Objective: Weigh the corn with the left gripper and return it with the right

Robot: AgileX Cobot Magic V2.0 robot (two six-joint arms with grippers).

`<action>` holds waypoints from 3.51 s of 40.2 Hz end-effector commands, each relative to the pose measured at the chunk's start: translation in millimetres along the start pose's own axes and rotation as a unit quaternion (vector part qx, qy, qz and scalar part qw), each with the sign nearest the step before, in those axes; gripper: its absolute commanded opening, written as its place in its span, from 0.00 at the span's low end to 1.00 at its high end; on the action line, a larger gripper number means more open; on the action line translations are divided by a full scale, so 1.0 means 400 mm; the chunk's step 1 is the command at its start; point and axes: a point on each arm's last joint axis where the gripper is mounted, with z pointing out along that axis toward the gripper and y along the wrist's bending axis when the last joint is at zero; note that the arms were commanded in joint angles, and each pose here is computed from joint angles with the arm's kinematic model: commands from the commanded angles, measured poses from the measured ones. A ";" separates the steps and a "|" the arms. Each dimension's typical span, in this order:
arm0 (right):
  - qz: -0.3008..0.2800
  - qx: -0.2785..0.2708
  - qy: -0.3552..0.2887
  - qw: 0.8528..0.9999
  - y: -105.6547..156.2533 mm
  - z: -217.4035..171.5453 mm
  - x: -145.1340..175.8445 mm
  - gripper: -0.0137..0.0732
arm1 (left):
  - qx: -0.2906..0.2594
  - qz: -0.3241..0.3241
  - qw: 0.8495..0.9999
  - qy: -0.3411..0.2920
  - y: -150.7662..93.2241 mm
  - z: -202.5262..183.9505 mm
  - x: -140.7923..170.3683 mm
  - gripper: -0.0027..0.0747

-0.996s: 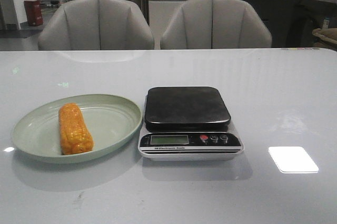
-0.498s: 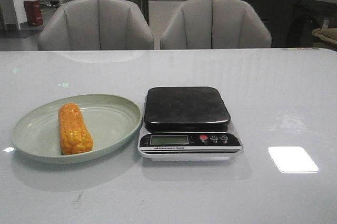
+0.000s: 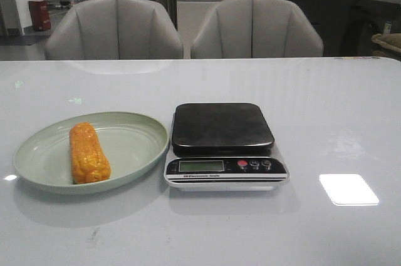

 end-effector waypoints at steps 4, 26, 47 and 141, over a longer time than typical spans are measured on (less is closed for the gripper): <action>-0.005 0.003 -0.054 0.999 -0.001 -0.004 -0.042 0.40 | 0.007 0.000 0.999 -0.053 -0.002 -0.013 -0.033 0.19; -0.005 0.003 -0.053 0.999 -0.001 -0.004 -0.042 0.40 | -0.050 -0.008 0.997 -0.061 -0.001 0.002 -0.015 0.19; -0.005 0.003 -0.053 0.999 -0.001 -0.004 -0.042 0.40 | -0.241 -0.033 0.958 -0.154 0.054 0.103 0.172 0.19; -0.025 0.246 -0.108 0.963 -0.066 -0.020 0.110 0.40 | -0.275 -0.028 0.949 -0.152 0.062 0.098 0.171 0.19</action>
